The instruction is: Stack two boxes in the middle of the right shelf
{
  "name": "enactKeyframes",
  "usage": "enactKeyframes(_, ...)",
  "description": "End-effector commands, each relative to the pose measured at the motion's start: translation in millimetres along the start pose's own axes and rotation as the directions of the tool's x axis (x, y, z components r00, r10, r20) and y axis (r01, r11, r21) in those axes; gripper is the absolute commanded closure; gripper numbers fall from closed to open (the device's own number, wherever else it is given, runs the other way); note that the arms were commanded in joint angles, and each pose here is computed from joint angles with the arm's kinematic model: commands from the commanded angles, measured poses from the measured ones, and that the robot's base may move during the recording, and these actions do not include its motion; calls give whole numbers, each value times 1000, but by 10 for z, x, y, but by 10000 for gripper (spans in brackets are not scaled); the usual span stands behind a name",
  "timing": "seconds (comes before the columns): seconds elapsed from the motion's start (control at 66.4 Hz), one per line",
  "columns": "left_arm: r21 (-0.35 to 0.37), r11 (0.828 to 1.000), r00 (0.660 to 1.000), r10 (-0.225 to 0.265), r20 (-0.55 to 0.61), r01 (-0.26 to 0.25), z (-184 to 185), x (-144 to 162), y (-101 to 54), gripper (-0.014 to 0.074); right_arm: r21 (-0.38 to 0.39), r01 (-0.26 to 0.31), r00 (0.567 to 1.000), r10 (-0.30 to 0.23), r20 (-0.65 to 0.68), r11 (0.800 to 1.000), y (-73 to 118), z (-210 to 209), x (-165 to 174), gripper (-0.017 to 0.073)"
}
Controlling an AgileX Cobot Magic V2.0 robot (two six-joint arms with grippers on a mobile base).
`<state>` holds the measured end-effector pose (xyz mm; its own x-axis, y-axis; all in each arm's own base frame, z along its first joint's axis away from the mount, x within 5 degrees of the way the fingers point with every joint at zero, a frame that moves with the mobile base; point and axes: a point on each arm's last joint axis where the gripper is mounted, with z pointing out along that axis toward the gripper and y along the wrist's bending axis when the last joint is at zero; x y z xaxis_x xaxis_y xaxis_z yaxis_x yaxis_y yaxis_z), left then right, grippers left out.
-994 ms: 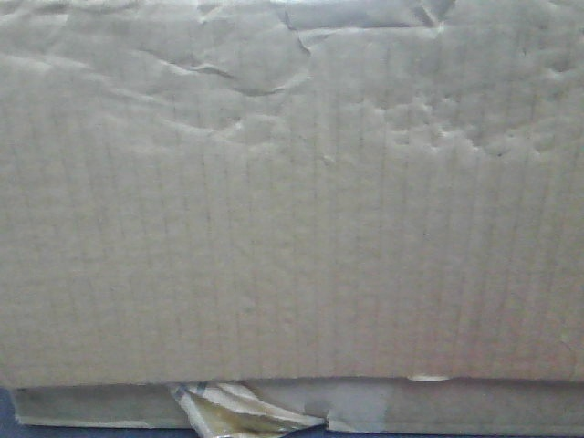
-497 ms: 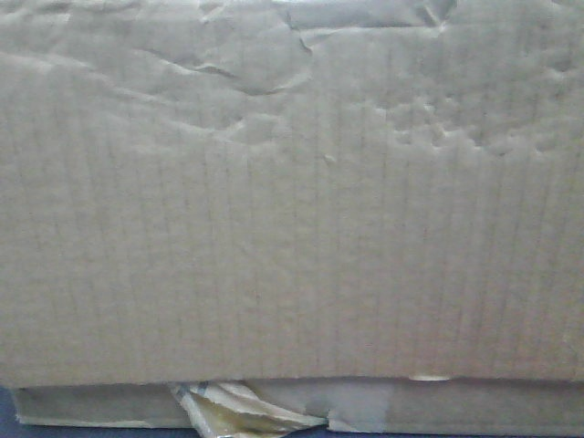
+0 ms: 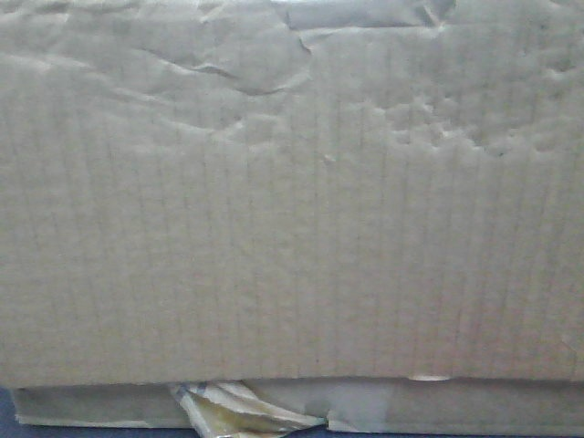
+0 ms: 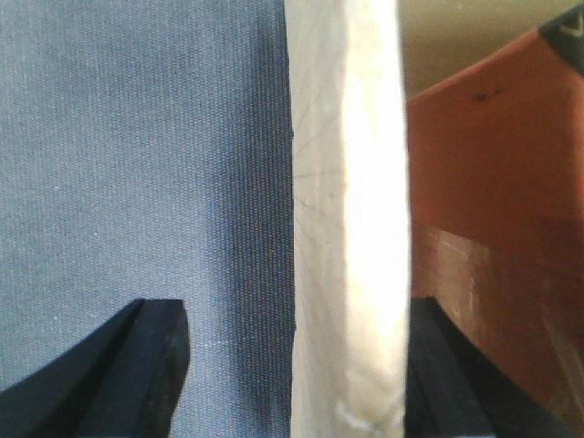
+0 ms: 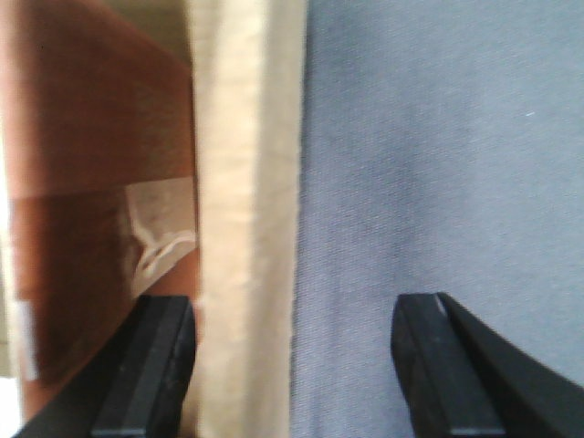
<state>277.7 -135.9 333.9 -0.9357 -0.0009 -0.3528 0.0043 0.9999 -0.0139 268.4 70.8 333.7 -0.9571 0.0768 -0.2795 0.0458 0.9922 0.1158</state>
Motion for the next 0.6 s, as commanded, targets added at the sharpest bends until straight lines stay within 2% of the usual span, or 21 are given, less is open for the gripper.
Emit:
enactKeyframes(0.0, 4, 1000, 1000, 3, 11, -3, -9, -9, 2, 235, 11, 10, 1000, -10, 12, 1000, -10, -11, 2, 210)
enactKeyframes(0.09, 4, 1000, 1000, 4, 11, -4, -9, -9, 2, 236, 12, 10, 1000, -10, 12, 1000, -11, -11, 2, 251)
enactKeyframes(0.181, 4, 1000, 1000, 4, 11, -4, -9, -9, 2, 269, 12, 19, 1000, -19, 12, 1000, -11, -11, 2, 372)
enactKeyframes(0.286, 4, 1000, 1000, 4, 11, -4, -9, -9, 2, 407, 13, 21, 1000, -21, 12, 1000, -12, -11, 2, 606)
enactKeyframes(0.346, 5, 1000, 1000, 3, 8, -3, -9, -7, 2, 531, 26, 26, 1000, -26, 16, 999, -23, -11, -2, 725)
enactKeyframes(0.437, 5, 1000, 1000, 5, 8, -5, -9, -7, 2, 709, 38, 30, 999, -31, 20, 999, -35, -11, -6, 721)
enactKeyframes(0.587, 8, 1000, 1000, 8, 12, -8, -16, -5, -3, 704, 55, 39, 999, -41, 29, 998, -45, -26, -4, 721)
